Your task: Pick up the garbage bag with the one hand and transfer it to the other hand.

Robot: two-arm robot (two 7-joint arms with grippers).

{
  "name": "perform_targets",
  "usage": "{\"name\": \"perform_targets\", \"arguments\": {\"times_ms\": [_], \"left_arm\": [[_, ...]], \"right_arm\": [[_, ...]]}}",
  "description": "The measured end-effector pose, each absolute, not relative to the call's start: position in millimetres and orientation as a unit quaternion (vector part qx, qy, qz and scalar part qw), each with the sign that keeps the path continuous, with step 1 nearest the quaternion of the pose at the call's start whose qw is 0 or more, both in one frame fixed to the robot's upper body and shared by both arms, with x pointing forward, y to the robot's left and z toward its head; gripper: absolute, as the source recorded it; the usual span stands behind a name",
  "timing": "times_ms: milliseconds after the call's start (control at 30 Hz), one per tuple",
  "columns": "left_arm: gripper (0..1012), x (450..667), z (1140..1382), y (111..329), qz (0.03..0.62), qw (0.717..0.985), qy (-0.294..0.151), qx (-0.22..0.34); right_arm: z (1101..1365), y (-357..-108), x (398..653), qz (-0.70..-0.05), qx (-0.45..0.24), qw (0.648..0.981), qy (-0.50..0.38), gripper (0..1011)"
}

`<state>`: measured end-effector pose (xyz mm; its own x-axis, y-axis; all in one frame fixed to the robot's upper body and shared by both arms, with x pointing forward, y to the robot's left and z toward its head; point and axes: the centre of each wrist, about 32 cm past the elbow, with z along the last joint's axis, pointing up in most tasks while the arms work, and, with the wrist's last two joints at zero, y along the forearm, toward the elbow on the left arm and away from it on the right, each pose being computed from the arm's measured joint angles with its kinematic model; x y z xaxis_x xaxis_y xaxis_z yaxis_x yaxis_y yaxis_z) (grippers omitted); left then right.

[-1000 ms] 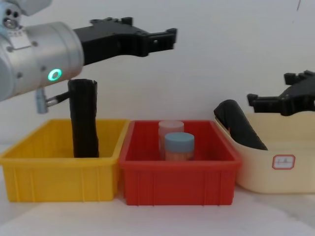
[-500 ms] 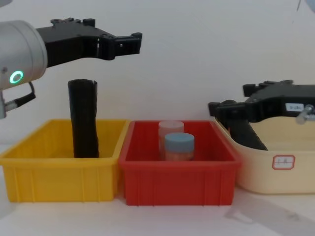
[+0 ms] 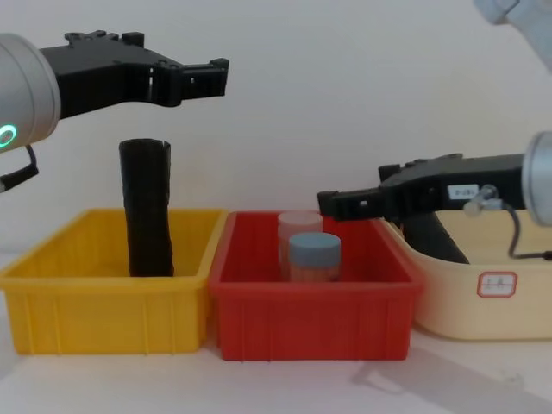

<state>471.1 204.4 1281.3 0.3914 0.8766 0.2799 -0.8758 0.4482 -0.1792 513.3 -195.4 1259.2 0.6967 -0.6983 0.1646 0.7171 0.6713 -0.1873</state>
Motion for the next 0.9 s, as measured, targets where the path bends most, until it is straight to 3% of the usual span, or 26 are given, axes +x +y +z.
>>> {"name": "perform_targets", "arguments": {"times_ms": [900], "left_arm": [[1000,467,1282,206,0.533,0.829,-0.169,0.002]], "right_arm": [[1247,-151,549,-0.418,-0.167,0.893,0.007,1002]]}}
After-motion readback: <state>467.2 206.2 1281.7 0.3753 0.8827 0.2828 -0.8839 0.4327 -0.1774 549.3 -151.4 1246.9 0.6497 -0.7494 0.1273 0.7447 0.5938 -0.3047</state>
